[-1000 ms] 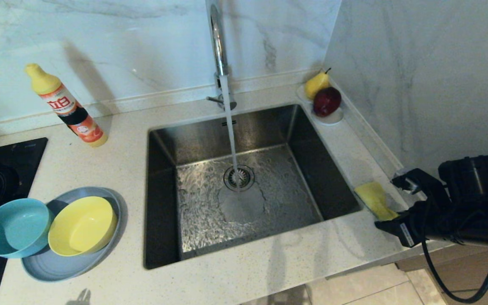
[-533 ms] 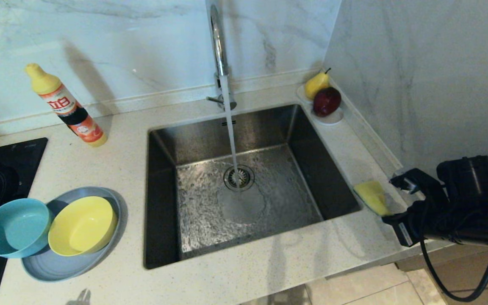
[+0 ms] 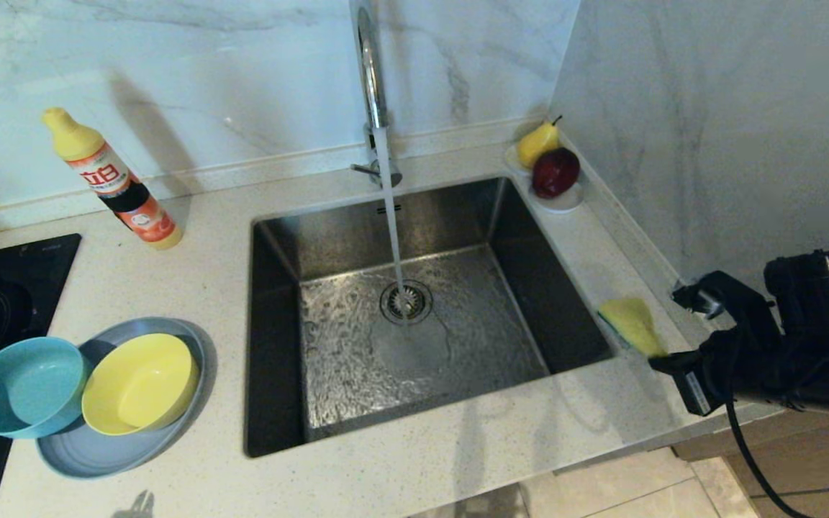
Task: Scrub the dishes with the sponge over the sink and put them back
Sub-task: Pick up a bowl and the sponge
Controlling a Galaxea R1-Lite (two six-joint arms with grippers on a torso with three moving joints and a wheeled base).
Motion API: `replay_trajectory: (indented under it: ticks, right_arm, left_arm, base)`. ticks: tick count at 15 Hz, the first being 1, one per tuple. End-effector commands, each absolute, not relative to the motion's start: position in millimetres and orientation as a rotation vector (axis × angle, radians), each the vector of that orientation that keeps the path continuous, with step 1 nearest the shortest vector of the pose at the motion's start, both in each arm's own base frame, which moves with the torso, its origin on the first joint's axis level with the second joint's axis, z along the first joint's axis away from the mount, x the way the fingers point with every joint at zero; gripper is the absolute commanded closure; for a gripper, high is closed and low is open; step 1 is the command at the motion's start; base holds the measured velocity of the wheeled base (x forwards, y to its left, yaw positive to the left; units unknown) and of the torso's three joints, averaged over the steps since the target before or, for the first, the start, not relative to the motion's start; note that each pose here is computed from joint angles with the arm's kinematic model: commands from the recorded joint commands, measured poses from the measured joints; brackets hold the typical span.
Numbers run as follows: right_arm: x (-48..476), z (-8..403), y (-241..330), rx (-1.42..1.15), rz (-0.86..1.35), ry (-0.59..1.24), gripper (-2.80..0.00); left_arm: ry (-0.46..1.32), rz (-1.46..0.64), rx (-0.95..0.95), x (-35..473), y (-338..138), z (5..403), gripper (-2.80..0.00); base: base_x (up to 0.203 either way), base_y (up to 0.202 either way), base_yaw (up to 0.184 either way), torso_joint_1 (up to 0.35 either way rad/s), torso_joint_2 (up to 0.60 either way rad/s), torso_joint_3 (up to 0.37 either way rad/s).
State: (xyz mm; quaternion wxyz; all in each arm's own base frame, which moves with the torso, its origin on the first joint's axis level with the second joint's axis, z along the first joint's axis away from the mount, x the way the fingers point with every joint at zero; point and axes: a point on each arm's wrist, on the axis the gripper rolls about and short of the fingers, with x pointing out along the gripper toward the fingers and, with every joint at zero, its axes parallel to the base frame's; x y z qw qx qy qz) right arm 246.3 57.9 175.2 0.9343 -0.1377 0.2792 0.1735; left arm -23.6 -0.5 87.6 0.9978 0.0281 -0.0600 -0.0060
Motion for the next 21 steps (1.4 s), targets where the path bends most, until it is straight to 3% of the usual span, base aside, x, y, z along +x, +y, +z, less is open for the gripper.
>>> replay_trajectory:
  ticks: [1,11,21]
  right_arm:
    - [228.1,198.6,64.0,-0.279,0.391,0.505,0.0]
    - [160.7,257.3,109.5,-0.083,0.652,0.436,0.0]
    - [136.0,253.1,134.3,-0.063,0.786,0.509,0.0]
  left_arm:
    - [-0.08,-0.013,0.056,-20.2,-0.5,76.6,0.0]
    - [-0.08,-0.013,0.056,-20.2,-0.5,76.6,0.0]
    - [-0.08,-0.013,0.056,-20.2,-0.5,76.6,0.0]
  base:
    - [0.0,0.0,0.0,0.0,0.0,0.0]
    - [0.0,0.0,0.0,0.0,0.0,0.0]
    - [0.0,0.0,0.0,0.0,0.0,0.0]
